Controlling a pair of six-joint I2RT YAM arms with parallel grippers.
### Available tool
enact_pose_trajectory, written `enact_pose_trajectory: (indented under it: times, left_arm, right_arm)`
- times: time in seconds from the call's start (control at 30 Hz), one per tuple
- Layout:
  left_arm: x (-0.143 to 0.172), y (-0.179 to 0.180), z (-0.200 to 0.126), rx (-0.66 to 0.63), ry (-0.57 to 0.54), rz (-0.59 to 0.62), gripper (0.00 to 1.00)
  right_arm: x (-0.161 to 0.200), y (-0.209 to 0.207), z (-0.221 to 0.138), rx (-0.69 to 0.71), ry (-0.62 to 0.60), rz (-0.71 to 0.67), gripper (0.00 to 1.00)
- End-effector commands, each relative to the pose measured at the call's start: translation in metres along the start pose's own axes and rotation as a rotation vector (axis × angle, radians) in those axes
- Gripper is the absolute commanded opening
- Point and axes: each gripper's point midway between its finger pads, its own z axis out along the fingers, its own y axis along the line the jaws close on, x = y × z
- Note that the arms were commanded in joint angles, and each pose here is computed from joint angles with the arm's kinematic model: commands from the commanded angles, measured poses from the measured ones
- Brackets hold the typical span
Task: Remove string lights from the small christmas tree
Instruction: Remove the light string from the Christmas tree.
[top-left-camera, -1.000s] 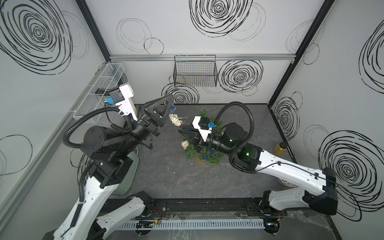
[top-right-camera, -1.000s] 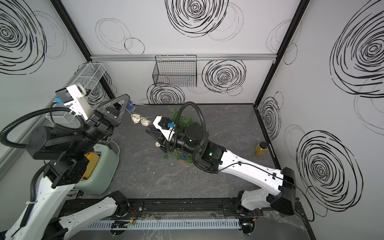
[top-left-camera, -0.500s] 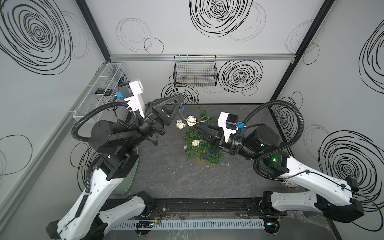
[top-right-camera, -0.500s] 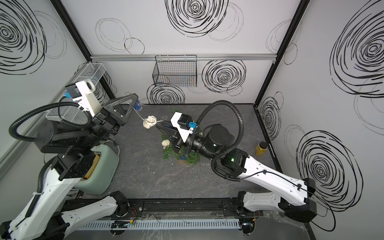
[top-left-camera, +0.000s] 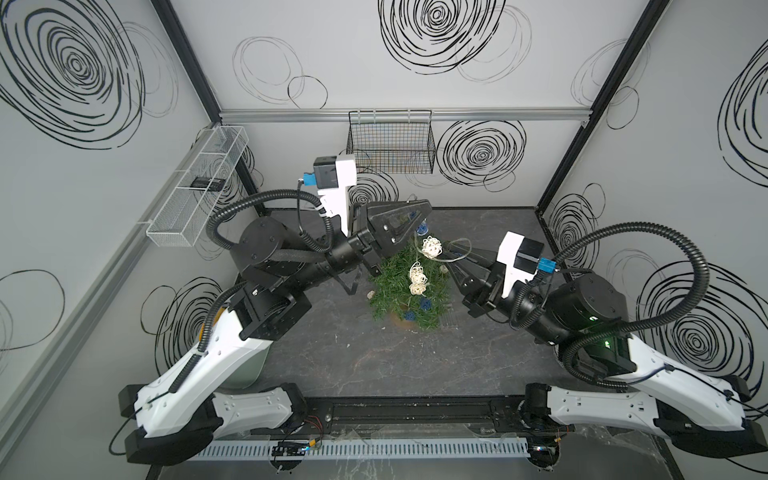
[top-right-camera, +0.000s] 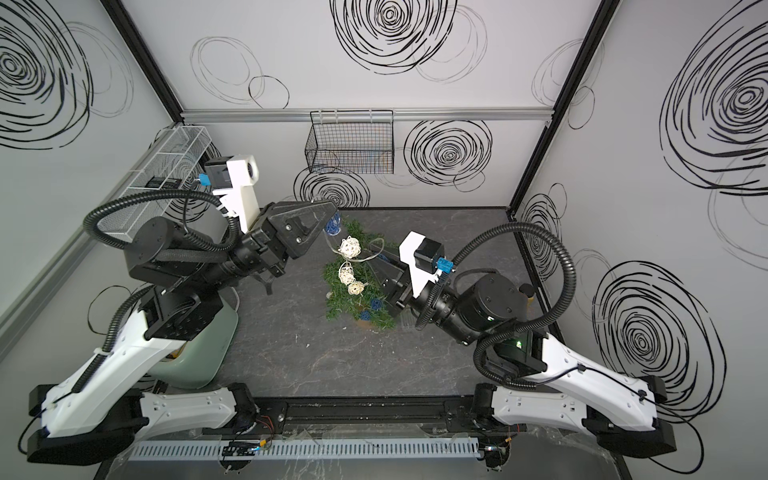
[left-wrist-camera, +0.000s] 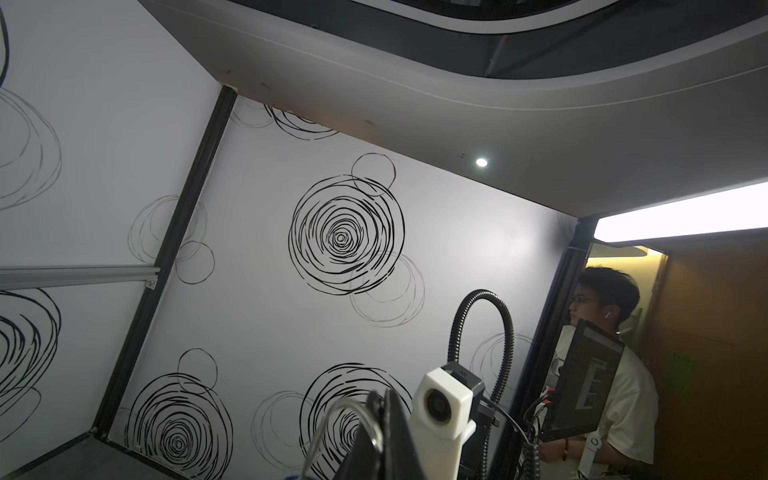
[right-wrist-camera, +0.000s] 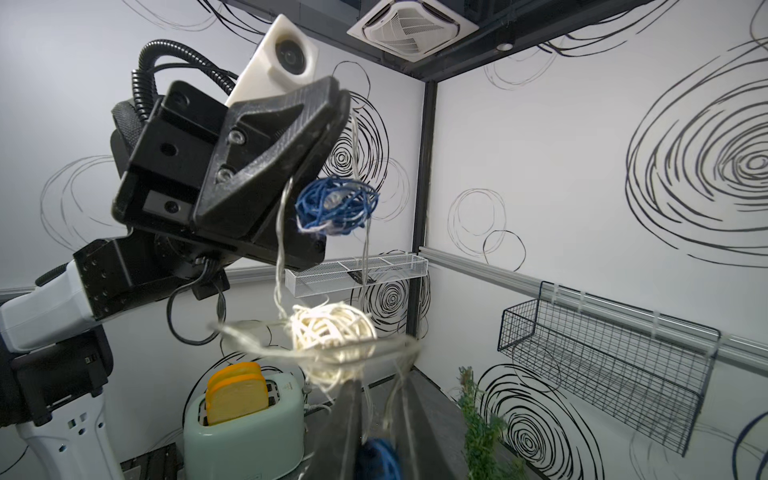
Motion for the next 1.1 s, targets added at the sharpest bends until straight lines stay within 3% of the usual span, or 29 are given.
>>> enact_pose_trajectory:
  times: [0.0,0.13,0.27,0.5,0.8,1.07]
  left_arm:
    - [-0.021,-0.017,0.010,0.056,-0.038,0.046,0.00]
    - [-0.020,-0.024,0.033,0.100,-0.013,0.034,0.00]
    - [-0.015,-0.023,0.053,0.121,0.009,0.026,0.00]
    - [-0.021,-0.022,0.070,0.128,0.013,0.042,0.00]
    - [-0.023,-0.023,0.081,0.157,0.014,0.028,0.00]
    - [-0.026,-0.027,0.077,0.164,0.008,0.031,0.00]
  right_arm:
    - [0.019,-0.008,-0.013,0.039,0.036,0.016,0.30]
    - [0.033,-0.011,-0.029,0.047,0.037,0.044,0.60]
    - [0.047,-0.020,-0.052,0.076,0.017,0.089,0.70]
    - [0.108,-0.035,-0.083,0.161,0.096,0.136,0.78]
    - [0.183,-0.039,-0.095,0.216,0.234,0.128,0.87]
    - [0.206,-0.039,-0.091,0.234,0.278,0.139,0.86]
